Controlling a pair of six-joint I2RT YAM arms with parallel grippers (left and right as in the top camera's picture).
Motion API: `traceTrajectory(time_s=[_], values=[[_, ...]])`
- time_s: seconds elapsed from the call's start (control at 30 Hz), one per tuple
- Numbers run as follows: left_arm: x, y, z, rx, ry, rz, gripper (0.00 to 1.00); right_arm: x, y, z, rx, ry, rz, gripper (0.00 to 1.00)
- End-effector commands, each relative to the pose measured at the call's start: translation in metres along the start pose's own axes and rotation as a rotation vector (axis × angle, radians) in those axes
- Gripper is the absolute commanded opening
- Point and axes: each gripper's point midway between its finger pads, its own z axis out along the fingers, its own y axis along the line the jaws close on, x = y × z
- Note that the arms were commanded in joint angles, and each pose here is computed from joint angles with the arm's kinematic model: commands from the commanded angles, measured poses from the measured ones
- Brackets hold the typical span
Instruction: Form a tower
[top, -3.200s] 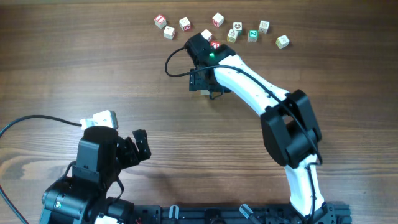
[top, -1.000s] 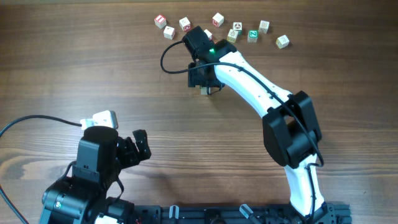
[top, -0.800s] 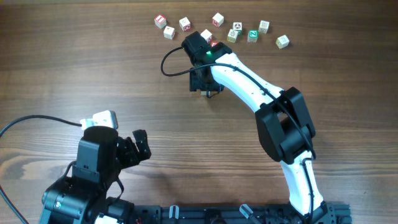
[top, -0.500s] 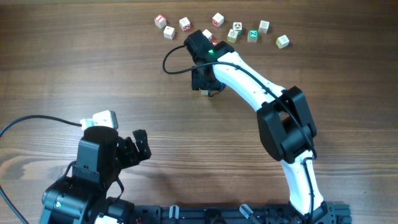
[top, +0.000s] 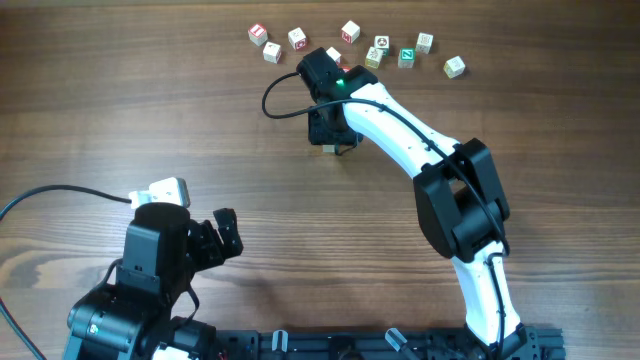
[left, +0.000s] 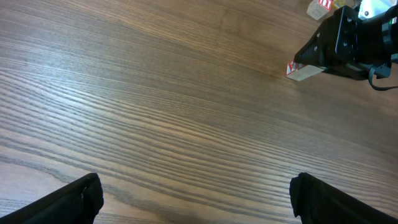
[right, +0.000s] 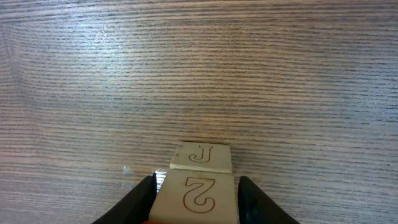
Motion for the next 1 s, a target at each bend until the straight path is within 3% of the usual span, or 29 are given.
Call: traceTrajectory(time_s=[0.0,0.53,0.6,0.7,0.73,0.97], values=[[-0.001,0.002,0.000,-0.008,-0.007,-0.001,1.00,0.003,-0.003,0.006,-0.004,0.021,-0.017,0.41],[-0.001,0.002,0.000,-0.008,-0.007,-0.001,1.00,0.000,-0.002,0.006,-0.010,0.010,-0.047,0.42],[-0.001,0.002,0.000,-0.008,-0.007,-0.001,1.00,-0.001,-0.001,0.005,-0.012,0.006,-0.046,0.54],[-0.001,0.002,0.000,-0.008,-0.007,-0.001,1.00,-0.002,0.000,0.000,-0.017,-0.002,-0.038,0.90],[-0.001,0.002,0.000,-0.008,-0.007,-0.001,1.00,-0.003,0.000,-0.003,-0.019,-0.009,-0.038,0.98],[-0.001,0.002,0.000,-0.008,-0.007,-0.001,1.00,-0.004,-0.001,-0.011,-0.018,-0.018,-0.027,1.00]])
